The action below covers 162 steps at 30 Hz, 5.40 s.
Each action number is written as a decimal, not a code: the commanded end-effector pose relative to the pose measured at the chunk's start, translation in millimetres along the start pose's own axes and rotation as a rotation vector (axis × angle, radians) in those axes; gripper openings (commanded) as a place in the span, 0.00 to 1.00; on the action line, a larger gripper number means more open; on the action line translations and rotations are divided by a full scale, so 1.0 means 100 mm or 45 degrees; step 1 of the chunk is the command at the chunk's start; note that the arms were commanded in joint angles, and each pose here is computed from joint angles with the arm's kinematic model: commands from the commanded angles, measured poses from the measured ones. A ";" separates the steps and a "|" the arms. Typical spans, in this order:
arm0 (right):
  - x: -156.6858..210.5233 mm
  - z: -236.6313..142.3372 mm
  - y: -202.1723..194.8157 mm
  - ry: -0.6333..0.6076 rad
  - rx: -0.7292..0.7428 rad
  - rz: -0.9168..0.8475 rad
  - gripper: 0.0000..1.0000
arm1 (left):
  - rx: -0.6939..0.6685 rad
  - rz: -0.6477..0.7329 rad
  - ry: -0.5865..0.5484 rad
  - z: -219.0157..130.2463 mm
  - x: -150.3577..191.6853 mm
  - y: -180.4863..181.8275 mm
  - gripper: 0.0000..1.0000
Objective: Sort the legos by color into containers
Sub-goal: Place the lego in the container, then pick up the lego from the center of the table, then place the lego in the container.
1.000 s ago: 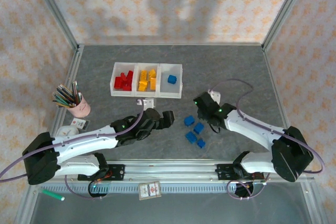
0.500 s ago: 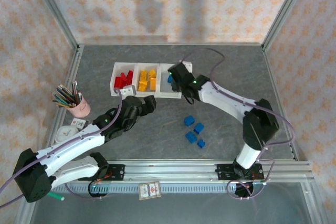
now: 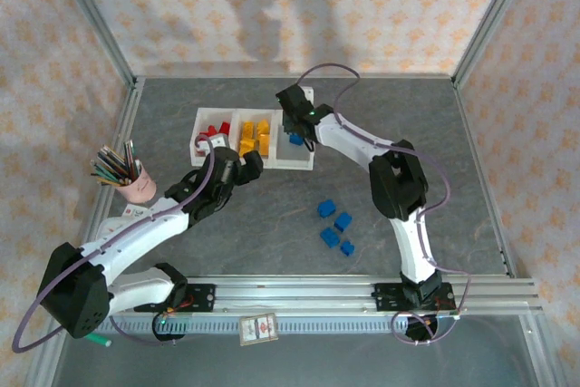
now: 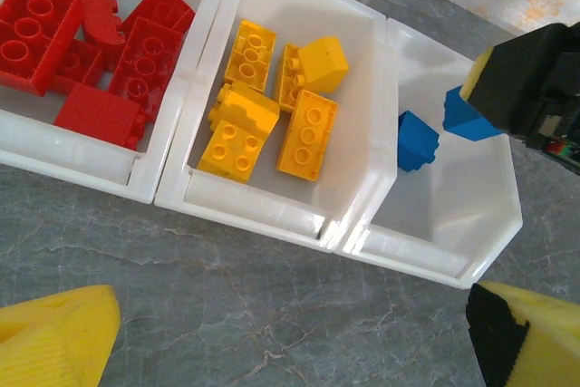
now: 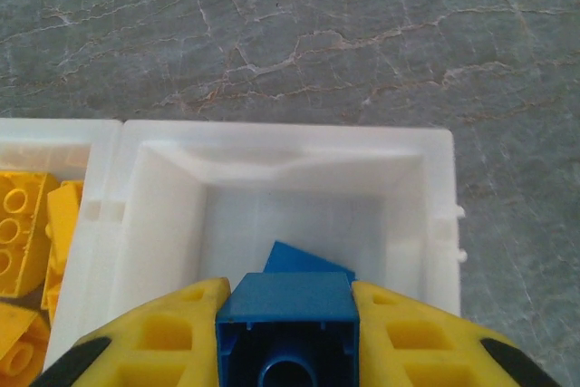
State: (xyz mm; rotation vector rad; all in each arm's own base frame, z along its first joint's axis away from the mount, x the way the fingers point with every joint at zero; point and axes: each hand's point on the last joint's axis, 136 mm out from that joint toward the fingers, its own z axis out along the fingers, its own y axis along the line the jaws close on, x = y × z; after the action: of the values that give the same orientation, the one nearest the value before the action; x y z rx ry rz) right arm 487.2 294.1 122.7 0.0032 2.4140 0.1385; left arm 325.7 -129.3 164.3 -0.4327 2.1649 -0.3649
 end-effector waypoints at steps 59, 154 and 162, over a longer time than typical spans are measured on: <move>1.59 -1.34 -1.01 0.206 -0.108 0.089 0.61 | 0.340 -0.056 0.225 -0.36 0.81 -0.51 0.99; 0.03 -0.48 0.23 -0.029 -0.179 0.040 0.55 | 0.056 -0.083 -0.024 -0.27 -0.20 0.09 0.99; 0.21 -1.08 -0.06 -0.046 -0.249 0.099 0.55 | 0.165 -0.059 0.079 -0.29 -0.03 -0.05 0.99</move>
State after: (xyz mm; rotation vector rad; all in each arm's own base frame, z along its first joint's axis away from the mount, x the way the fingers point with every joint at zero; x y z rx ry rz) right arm 415.3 294.9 161.7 -0.0366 2.4037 0.3770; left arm 308.4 -119.9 179.3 -0.4687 2.1625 -0.5019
